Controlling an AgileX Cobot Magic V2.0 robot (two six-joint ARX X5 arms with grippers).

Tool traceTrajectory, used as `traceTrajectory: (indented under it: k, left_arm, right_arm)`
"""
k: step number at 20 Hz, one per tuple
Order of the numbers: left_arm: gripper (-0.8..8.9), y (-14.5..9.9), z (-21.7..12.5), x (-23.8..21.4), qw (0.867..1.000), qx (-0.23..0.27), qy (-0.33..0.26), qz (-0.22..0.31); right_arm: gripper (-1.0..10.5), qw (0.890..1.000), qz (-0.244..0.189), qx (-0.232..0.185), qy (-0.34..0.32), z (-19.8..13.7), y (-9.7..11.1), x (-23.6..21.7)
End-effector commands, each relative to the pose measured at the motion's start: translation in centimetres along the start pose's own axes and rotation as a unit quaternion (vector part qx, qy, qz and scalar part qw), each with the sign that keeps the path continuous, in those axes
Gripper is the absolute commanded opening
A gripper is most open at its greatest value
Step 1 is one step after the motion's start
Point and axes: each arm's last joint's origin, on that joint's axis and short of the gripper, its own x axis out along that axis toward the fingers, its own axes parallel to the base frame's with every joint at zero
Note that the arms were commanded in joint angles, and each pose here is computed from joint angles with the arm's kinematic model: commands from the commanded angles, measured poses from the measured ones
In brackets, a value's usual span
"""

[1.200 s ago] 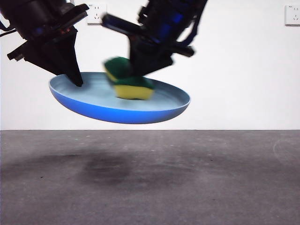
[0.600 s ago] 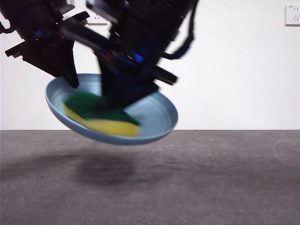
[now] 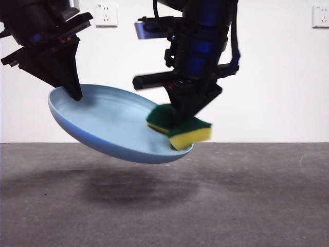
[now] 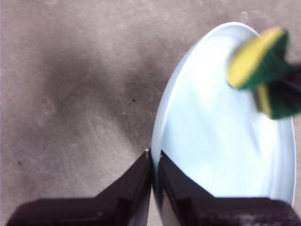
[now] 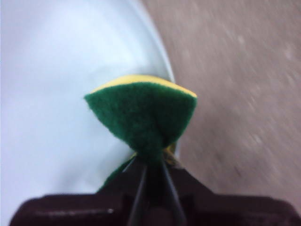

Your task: Pick up the plate,pick up the cloth,clean the plate with the cloth

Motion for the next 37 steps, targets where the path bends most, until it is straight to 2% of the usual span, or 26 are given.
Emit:
traceTrajectory:
  k: [1, 3, 5, 7, 10, 13, 17, 21, 29, 33, 34, 35, 37]
  left_arm:
    - [-0.08, -0.3, 0.0, 0.1, 0.999, 0.013, -0.003, -0.038]
    - [-0.08, -0.3, 0.2, 0.0, 0.999, 0.015, -0.012, -0.041]
    - [-0.08, -0.3, 0.4, 0.0, 0.999, 0.017, -0.022, -0.041]
    - [-0.08, -0.3, 0.8, 0.0, 0.998, 0.021, -0.040, -0.039]
    - [-0.08, -0.3, 1.3, 0.0, 0.997, 0.026, -0.067, -0.030]
    - [-0.08, 0.1, 1.5, -0.1, 0.996, 0.026, -0.079, 0.023]
    - [-0.08, 1.2, 1.7, 0.5, 0.991, 0.026, -0.075, 0.103]
    - [-0.08, 3.4, 1.7, 2.8, 0.992, 0.003, -0.053, 0.118]
    - [-0.08, 7.4, 0.5, 8.8, 0.990, -0.037, 0.020, 0.135]
    - [0.02, 8.4, -0.5, 11.6, 0.989, -0.046, 0.056, 0.128]
    - [0.37, 8.5, -0.6, 11.9, 0.989, -0.047, 0.059, 0.126]
    - [1.19, 8.4, -0.6, 11.9, 0.989, -0.047, 0.058, 0.124]
    - [3.39, 8.3, -0.4, 12.0, 0.992, -0.047, 0.052, 0.103]
  right_arm:
    - [-0.2, 0.996, 0.072, 0.034, -0.050, 1.0, -0.3, 0.7]
    - [-0.2, 0.983, 0.149, 0.060, -0.091, 1.9, -0.1, 0.5]
    - [-0.2, 0.969, 0.218, 0.062, -0.103, 2.2, 0.9, 0.1]
    - [-0.2, 0.963, 0.249, 0.047, -0.094, 2.0, 2.0, -0.2]
    - [-0.2, 0.964, 0.259, 0.025, -0.046, 1.0, 3.6, -0.6]
    - [-0.2, 0.972, 0.236, 0.014, 0.013, -0.3, 3.6, -0.6]
    - [-0.2, 0.987, 0.160, 0.011, 0.020, -0.4, 2.4, -2.3]
    - [-0.2, 0.988, 0.155, 0.015, 0.003, -0.2, 1.3, -5.2]
    - [-0.2, 0.994, 0.096, 0.027, -0.037, -0.4, -1.1, -10.2]
    - [-0.2, 0.993, 0.079, 0.046, -0.070, -0.5, -2.9, -12.7]
    - [-0.2, 0.993, 0.075, 0.053, -0.078, -0.5, -3.4, -13.2]
    - [-0.2, 0.992, 0.070, 0.059, -0.082, -0.5, -3.9, -13.4]
    - [-0.2, 0.992, 0.060, 0.071, -0.084, -0.5, -4.7, -13.4]
